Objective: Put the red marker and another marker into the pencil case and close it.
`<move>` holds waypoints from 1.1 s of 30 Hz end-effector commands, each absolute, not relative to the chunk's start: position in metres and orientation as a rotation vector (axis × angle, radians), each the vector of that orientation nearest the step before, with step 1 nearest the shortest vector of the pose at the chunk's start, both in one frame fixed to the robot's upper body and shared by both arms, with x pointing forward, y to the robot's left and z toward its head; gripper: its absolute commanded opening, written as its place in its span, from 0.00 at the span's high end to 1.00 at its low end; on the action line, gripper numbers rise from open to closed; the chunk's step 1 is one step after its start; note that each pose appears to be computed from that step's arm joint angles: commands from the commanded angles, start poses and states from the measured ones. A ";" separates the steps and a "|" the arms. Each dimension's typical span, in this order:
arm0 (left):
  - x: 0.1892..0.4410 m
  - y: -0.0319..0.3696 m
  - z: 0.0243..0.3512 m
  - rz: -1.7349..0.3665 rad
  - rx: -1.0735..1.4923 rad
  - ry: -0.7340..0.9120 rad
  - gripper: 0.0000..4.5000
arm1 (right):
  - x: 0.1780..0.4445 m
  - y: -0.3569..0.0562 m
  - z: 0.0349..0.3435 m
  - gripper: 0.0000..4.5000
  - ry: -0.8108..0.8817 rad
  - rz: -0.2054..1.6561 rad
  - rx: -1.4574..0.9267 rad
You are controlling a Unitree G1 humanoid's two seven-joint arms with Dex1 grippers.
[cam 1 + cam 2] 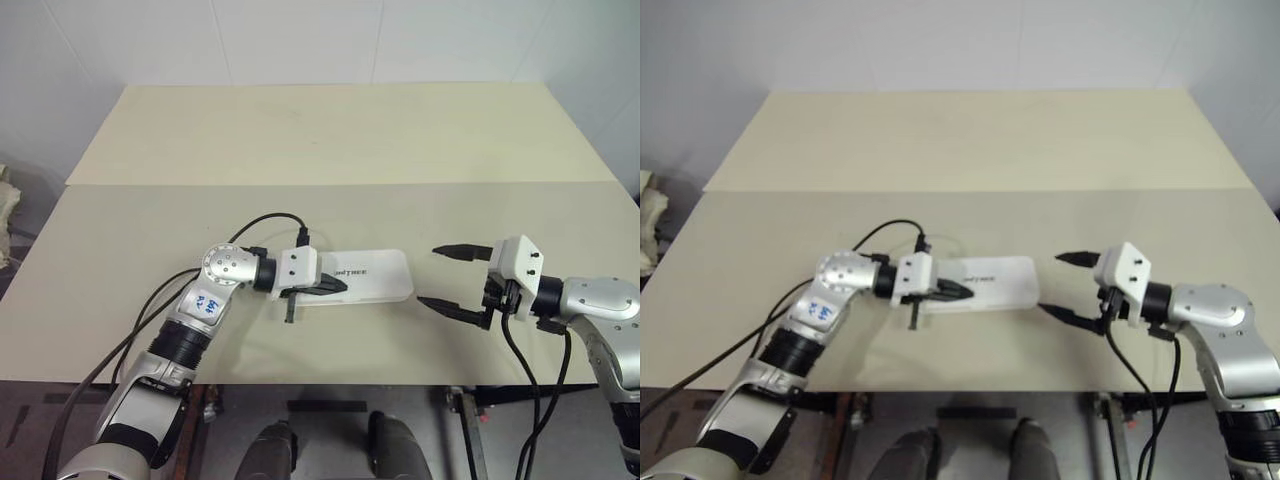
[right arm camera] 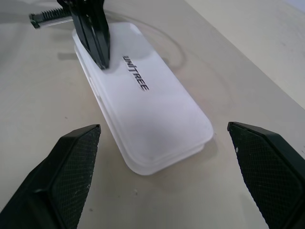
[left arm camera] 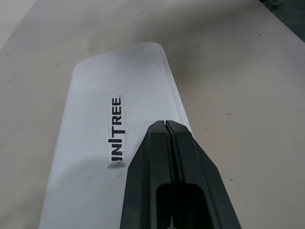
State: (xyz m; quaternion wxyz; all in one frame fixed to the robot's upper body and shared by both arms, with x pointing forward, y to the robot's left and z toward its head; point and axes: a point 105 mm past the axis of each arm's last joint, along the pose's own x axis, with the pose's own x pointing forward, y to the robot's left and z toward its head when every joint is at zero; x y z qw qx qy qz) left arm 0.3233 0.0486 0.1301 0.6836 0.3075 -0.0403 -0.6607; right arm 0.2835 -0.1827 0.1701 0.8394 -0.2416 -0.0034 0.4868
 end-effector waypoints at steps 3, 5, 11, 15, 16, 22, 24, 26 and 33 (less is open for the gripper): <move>0.321 0.050 0.115 -1.499 0.769 -0.031 0.99 | 0.281 -0.178 0.186 0.00 -0.077 1.015 -0.503; 0.320 0.048 0.125 -1.475 0.678 -0.085 0.99 | 0.281 -0.174 0.184 0.00 -0.077 1.023 -0.490; 0.328 0.069 0.148 -1.338 0.613 -0.209 0.99 | 0.280 -0.166 0.184 0.00 -0.090 1.017 -0.458; 0.331 0.086 0.160 -1.286 0.605 -0.257 0.99 | 0.280 -0.164 0.185 0.00 -0.101 0.996 -0.445; 0.334 0.093 0.165 -1.255 0.595 -0.275 0.99 | 0.278 -0.165 0.184 0.00 -0.099 1.001 -0.443; 0.331 0.124 0.177 -1.185 0.467 -0.289 0.90 | 0.274 -0.168 0.181 0.00 -0.097 0.984 -0.417; 0.325 0.131 0.178 -1.190 0.438 -0.288 0.79 | 0.273 -0.168 0.180 0.00 -0.097 0.981 -0.414; 0.320 0.135 0.177 -1.195 0.423 -0.284 0.64 | 0.273 -0.170 0.180 0.00 -0.096 0.975 -0.412; 0.310 0.141 0.175 -1.209 0.376 -0.257 0.08 | 0.279 -0.180 0.186 0.00 -0.130 0.940 -0.428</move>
